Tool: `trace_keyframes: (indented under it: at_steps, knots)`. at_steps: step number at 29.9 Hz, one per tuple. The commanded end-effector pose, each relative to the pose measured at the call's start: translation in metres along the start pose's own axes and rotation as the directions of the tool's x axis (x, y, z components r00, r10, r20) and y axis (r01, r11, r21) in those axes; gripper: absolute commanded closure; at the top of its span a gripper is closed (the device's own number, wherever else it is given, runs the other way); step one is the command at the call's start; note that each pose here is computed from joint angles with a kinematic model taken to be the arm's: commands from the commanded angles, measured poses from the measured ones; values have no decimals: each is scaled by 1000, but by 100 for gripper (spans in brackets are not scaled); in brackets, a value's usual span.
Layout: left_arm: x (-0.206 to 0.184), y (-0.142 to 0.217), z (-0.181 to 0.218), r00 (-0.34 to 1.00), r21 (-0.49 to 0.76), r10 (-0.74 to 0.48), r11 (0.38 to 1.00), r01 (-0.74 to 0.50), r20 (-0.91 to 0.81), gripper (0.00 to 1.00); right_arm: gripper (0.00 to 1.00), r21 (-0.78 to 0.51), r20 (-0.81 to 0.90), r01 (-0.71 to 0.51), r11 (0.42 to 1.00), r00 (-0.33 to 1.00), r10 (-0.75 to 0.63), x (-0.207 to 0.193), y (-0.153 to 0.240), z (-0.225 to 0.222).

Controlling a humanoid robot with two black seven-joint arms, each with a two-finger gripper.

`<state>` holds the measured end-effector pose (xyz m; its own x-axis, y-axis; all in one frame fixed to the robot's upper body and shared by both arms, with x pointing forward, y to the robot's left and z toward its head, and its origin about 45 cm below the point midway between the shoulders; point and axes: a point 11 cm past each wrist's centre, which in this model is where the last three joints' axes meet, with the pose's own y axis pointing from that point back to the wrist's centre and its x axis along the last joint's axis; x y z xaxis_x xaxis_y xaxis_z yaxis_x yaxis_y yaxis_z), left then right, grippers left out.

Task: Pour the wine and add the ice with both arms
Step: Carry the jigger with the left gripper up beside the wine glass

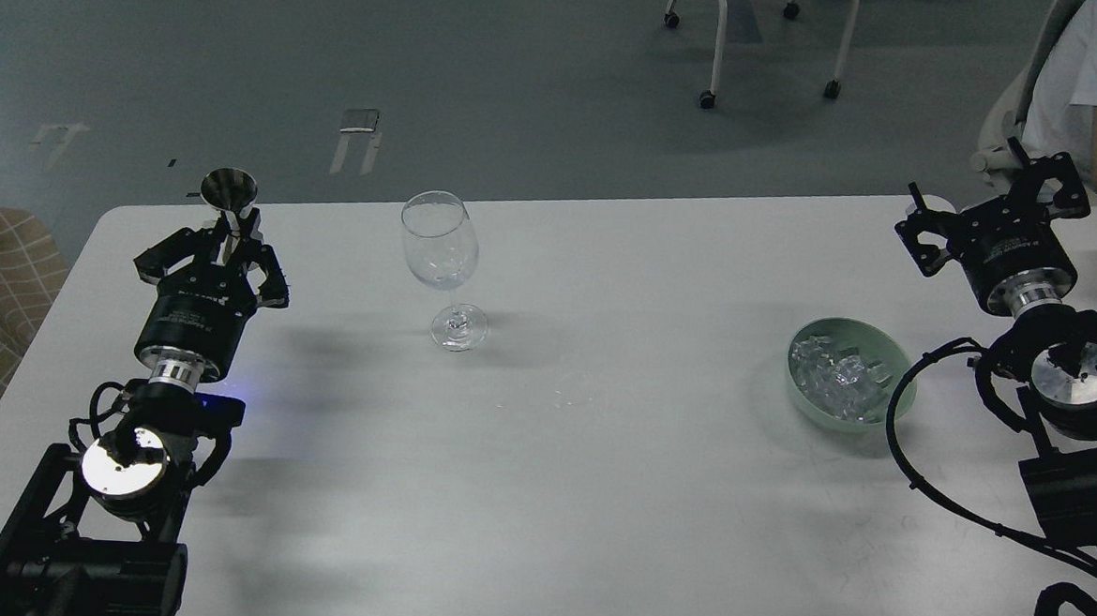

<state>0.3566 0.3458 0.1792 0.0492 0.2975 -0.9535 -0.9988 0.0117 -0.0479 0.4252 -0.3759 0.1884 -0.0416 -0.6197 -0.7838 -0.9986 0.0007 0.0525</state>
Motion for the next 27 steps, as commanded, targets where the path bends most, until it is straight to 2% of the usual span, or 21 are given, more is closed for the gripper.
trace_keyframes:
  at_steps: [1,4,13,21,27]
  knots:
    - [-6,-2,-3,1000,12,23,1000,-23,0,100,0,0,0,-3,1000,1000,3,1,1,0]
    - [-4,-3,-16,999,48,51,998,-51,7,100,0,0,-1,-5,1000,1000,5,2,1,-1]
    - [-15,-5,-26,998,106,28,994,-33,49,100,0,1,0,-7,1000,1000,7,3,2,-1]
    - [-37,-23,-37,997,157,-25,987,12,79,100,0,4,0,-12,1000,1000,12,5,3,-2]
    - [-37,-25,-49,995,198,-29,980,8,99,100,0,16,-17,-21,1000,1000,21,10,5,-13]
